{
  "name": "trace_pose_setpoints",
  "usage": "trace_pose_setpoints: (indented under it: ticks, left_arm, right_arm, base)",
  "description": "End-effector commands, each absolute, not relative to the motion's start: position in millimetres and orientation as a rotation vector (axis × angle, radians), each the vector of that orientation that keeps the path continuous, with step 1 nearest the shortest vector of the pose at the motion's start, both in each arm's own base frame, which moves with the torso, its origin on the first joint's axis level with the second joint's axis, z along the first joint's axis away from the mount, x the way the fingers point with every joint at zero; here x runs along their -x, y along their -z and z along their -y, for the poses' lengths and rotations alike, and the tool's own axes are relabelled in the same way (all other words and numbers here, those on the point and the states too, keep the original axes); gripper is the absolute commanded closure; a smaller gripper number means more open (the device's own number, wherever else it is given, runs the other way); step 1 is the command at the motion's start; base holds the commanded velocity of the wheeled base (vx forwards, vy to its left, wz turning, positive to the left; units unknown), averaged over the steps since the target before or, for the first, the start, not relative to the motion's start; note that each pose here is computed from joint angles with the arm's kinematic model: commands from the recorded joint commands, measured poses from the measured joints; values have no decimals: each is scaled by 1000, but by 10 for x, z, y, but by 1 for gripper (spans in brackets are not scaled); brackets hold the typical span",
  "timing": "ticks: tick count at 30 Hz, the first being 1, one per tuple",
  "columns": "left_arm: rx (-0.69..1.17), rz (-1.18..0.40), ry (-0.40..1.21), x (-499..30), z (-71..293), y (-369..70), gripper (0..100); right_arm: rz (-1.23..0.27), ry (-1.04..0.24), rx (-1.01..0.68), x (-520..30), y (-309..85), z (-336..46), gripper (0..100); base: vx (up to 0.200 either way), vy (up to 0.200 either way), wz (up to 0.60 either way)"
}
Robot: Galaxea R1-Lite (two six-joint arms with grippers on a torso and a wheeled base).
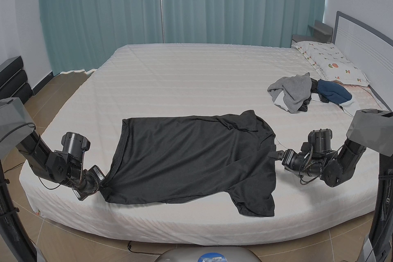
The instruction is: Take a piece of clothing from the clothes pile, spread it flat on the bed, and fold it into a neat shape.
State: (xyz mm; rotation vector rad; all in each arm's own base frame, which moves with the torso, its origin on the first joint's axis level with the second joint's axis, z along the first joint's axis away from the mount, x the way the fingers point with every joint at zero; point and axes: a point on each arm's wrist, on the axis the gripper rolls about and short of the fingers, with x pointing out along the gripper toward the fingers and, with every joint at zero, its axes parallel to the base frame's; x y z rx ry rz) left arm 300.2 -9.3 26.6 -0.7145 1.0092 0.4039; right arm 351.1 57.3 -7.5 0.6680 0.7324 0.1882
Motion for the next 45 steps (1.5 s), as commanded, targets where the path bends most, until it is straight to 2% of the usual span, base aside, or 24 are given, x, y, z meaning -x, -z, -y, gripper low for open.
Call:
trace_pose_setpoints:
  ticks: [1,11,23,24,32,45]
  left_arm:
    - [717,-1011,-402,-2995,92,-266,100]
    - [717,-1011,-402,-2986,92,-271,100]
    - [716,-1010,-400,-2990,92,-273,100]
    - [716,-1010,-400,-2990,92,-273,100]
    - [712,-1016,-401,-2978,92,-265,100]
    - [671,-1048,-390,-2902,102,-245,100]
  right_arm:
    - [-812,-270,-627,-3024,41,-592,0]
    - [-890,-377,-567,-2660,251,-836,0]
    - [-922,-371,-539,-2663,388,-900,0]
    - [-922,-364,-537,-2663,392,-898,100]
    - [-901,-303,-516,-2617,324,-831,100]
    - [-964,-236,-473,-2098,152,-504,100]
  base:
    - [0,0,0]
    - [0,0,0]
    - [0,0,0]
    - [0,0,0]
    - [0,0,0]
    - [0,0,0]
